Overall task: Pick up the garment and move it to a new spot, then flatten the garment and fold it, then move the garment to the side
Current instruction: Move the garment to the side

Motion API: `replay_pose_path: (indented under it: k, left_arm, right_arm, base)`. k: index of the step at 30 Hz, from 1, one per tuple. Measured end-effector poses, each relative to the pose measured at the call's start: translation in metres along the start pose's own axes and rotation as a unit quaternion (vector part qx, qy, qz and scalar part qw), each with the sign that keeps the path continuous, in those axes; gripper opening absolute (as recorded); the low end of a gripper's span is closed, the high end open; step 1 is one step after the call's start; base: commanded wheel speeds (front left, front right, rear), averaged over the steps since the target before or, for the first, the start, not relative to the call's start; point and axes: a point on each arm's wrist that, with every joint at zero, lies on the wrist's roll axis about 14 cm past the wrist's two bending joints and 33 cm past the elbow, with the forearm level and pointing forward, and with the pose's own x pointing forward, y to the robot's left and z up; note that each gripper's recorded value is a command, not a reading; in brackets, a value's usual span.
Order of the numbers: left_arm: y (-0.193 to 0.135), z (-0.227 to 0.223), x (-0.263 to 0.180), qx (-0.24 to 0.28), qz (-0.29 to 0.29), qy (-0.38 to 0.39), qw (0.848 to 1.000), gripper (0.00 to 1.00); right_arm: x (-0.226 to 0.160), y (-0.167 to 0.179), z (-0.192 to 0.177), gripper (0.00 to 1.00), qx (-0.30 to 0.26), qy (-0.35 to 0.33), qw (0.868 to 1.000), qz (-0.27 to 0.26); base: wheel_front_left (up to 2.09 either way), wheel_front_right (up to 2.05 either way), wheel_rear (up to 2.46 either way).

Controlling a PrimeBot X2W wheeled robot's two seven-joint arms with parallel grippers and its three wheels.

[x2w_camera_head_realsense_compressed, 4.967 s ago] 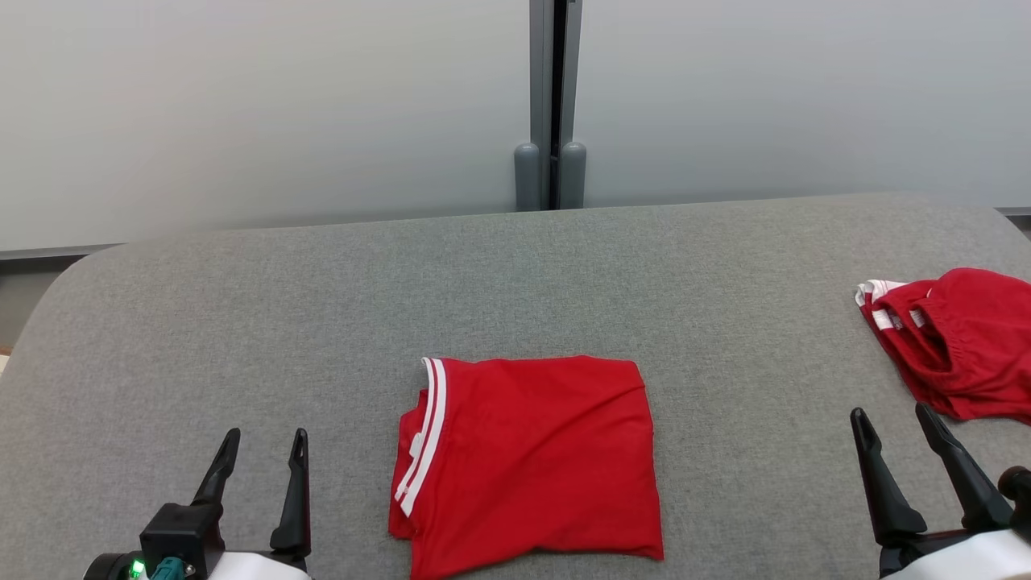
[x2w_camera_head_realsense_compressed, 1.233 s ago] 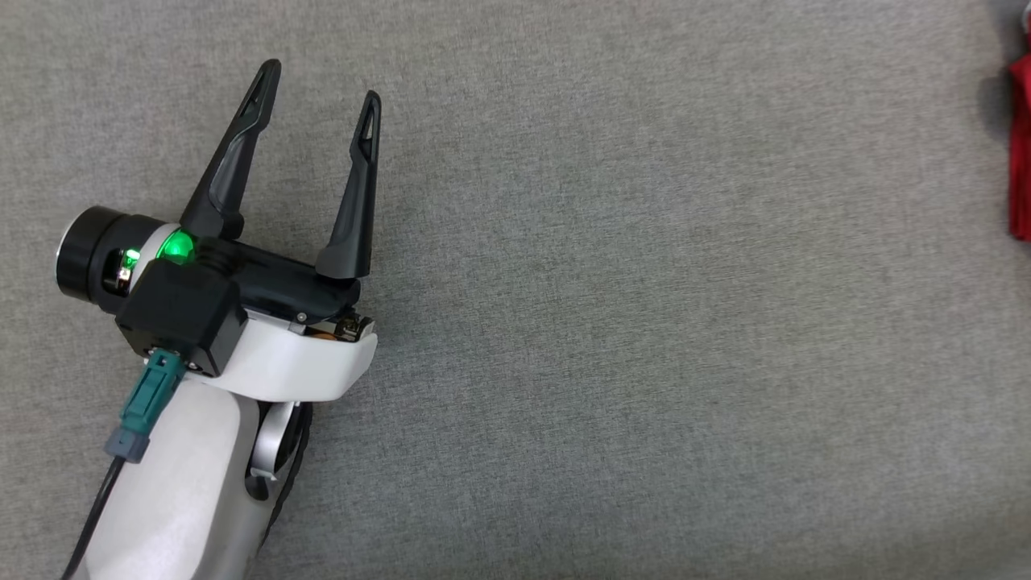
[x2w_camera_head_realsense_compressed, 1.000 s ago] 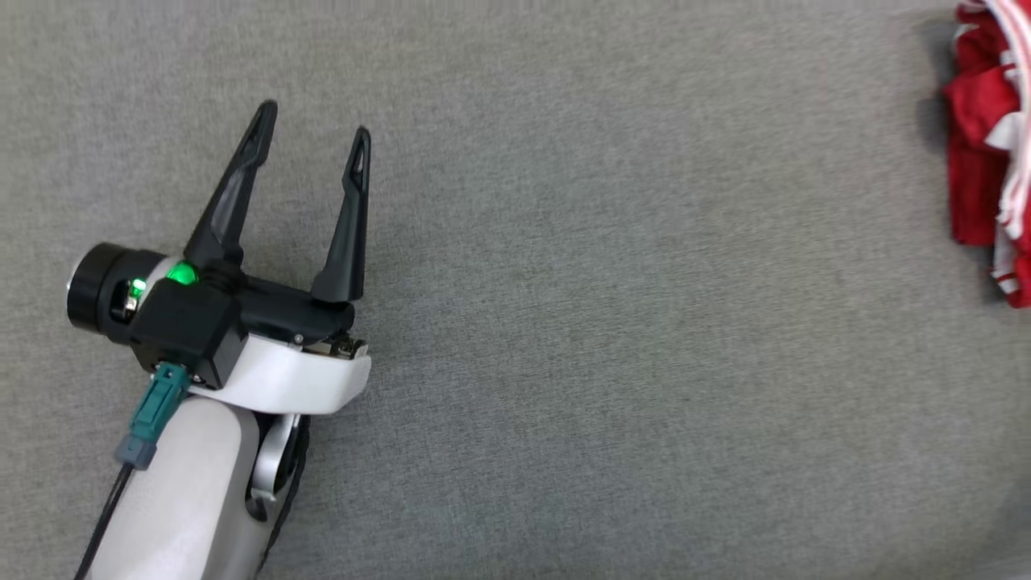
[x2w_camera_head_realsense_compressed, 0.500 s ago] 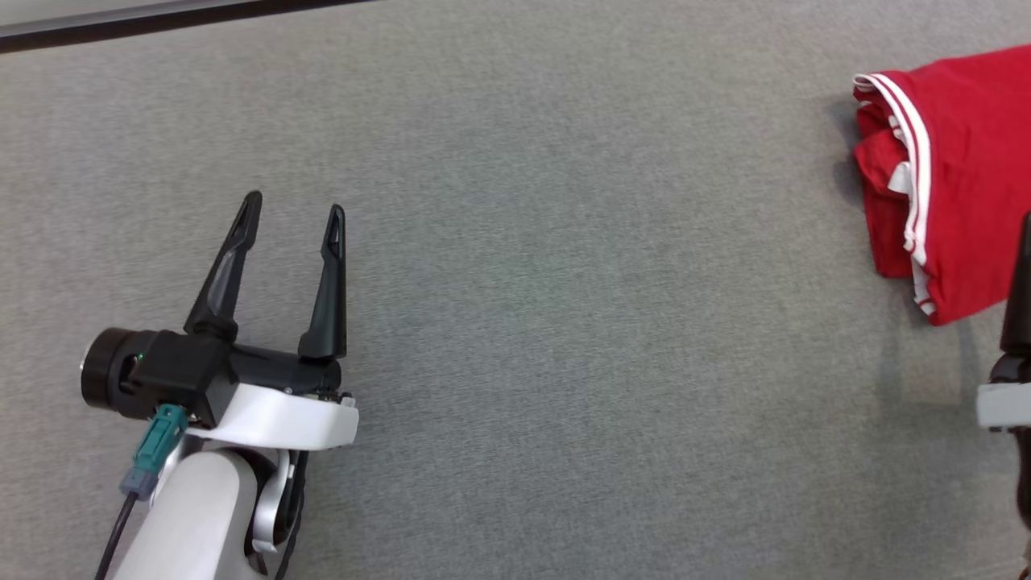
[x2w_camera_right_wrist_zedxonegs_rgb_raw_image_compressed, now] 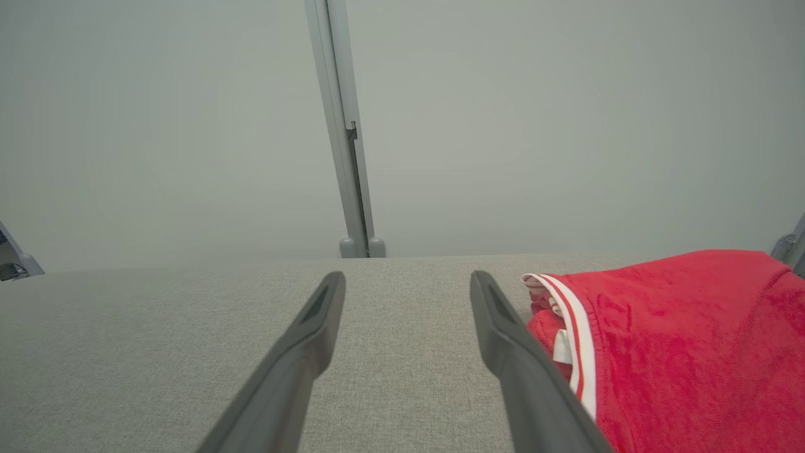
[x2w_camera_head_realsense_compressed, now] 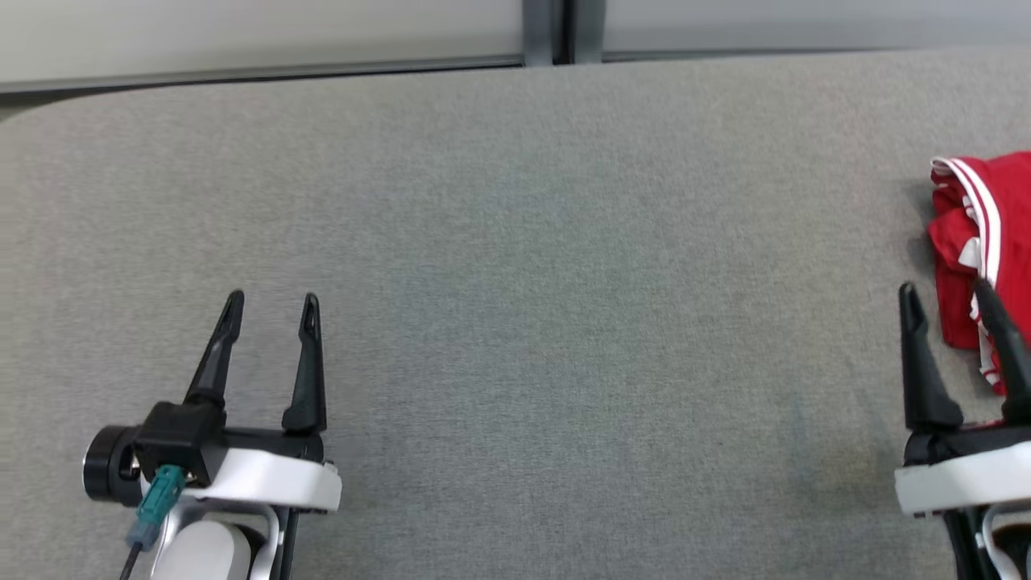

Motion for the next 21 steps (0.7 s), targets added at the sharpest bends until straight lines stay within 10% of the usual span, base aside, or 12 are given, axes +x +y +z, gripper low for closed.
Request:
replay_pose_path:
  k: [21]
  left_arm:
    - [0.011, 0.01, -0.069, -0.002, 0.017, 0.009, 1.0, 1.0]
  right_arm:
    - [-0.069, 0.023, 0.01, 1.0, 0.011, 0.006, 1.0, 0.015]
  base:
    - [0.0, 0.0, 0.0]
